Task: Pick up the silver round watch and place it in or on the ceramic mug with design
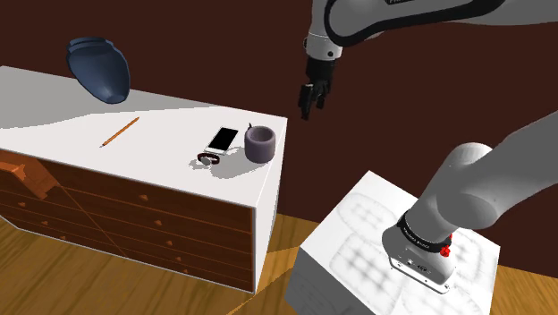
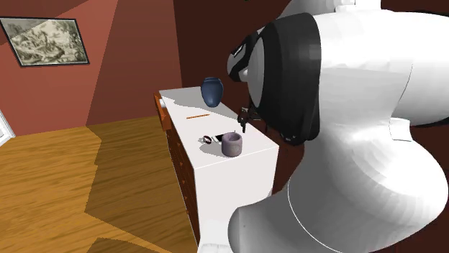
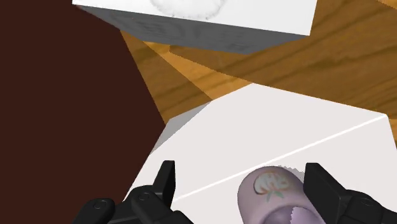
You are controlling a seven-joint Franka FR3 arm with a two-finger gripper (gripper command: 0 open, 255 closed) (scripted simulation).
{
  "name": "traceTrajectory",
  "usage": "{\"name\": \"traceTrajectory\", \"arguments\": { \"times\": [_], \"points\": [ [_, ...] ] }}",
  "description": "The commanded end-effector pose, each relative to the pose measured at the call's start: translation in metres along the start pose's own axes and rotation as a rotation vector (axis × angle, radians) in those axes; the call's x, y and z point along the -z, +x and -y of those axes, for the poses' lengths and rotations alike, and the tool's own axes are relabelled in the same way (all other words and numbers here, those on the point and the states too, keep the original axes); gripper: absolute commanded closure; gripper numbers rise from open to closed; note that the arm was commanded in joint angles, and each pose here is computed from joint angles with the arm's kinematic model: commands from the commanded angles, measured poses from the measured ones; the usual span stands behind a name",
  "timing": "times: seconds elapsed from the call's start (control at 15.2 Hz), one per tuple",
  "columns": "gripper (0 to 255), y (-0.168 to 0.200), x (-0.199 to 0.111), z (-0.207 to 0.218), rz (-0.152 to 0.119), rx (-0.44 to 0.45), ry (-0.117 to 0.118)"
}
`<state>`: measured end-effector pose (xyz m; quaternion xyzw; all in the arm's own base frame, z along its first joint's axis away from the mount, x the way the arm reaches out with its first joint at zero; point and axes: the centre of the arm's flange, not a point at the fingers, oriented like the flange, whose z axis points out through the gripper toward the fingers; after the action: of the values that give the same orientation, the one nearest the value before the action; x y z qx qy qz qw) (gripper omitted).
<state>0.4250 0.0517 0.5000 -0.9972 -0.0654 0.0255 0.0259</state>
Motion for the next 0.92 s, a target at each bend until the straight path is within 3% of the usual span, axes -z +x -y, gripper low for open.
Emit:
{"name": "traceTrajectory", "arguments": {
  "times": [0.0, 0.86],
  "points": [
    [0, 0.022, -0.008, 0.013, 0.0, 0.032, 0.011],
    [0, 0.151, -0.069, 0.1, 0.002, 0.235, 0.08]
  ]
}}
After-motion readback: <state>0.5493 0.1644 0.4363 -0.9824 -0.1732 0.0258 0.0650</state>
